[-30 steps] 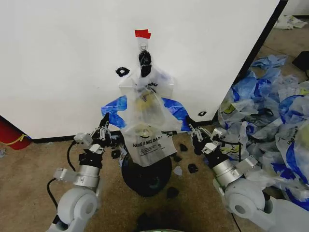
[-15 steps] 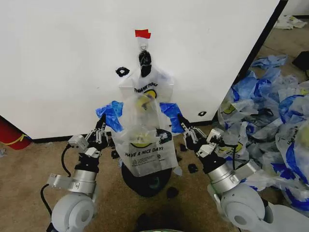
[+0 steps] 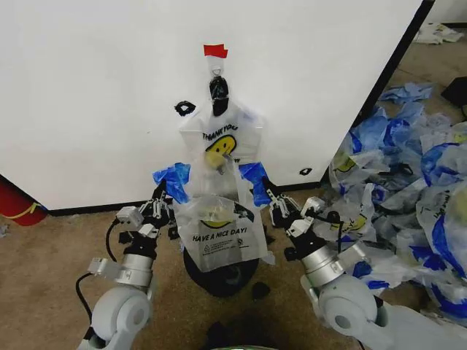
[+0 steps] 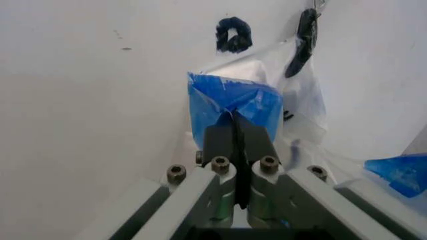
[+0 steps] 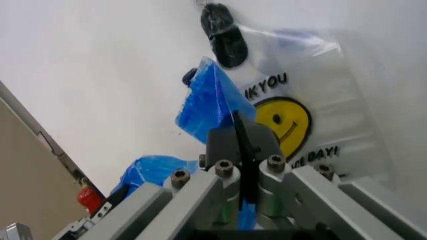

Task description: Pick up the garbage bag from the wall and place it over the trash bin.

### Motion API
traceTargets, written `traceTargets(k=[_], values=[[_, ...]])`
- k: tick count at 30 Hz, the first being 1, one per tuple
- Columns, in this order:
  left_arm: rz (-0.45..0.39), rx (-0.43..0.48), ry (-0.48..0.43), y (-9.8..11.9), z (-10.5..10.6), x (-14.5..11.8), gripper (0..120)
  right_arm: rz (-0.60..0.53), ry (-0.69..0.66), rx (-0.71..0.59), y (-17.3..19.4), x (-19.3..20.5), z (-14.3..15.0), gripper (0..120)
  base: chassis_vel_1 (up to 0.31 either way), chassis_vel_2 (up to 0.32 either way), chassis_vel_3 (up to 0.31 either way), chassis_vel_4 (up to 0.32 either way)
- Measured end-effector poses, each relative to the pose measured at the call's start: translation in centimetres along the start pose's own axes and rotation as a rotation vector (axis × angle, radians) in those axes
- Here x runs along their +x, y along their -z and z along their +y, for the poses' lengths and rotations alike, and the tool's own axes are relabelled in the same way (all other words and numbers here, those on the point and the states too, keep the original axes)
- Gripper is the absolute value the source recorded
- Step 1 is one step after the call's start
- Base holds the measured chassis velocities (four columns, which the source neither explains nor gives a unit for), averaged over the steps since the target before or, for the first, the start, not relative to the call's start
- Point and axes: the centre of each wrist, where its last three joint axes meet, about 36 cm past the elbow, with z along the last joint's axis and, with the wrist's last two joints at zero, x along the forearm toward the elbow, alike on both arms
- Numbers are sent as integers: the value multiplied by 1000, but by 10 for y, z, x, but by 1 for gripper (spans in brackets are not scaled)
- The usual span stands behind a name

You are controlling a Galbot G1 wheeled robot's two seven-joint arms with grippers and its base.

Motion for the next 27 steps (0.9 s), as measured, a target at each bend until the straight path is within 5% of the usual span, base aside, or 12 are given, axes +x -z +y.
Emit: traceTargets(k=[27], values=[[25, -2, 9, -9, 5, 0, 0, 6, 5, -21, -35, 5, 1, 0, 0, 0, 0, 0]])
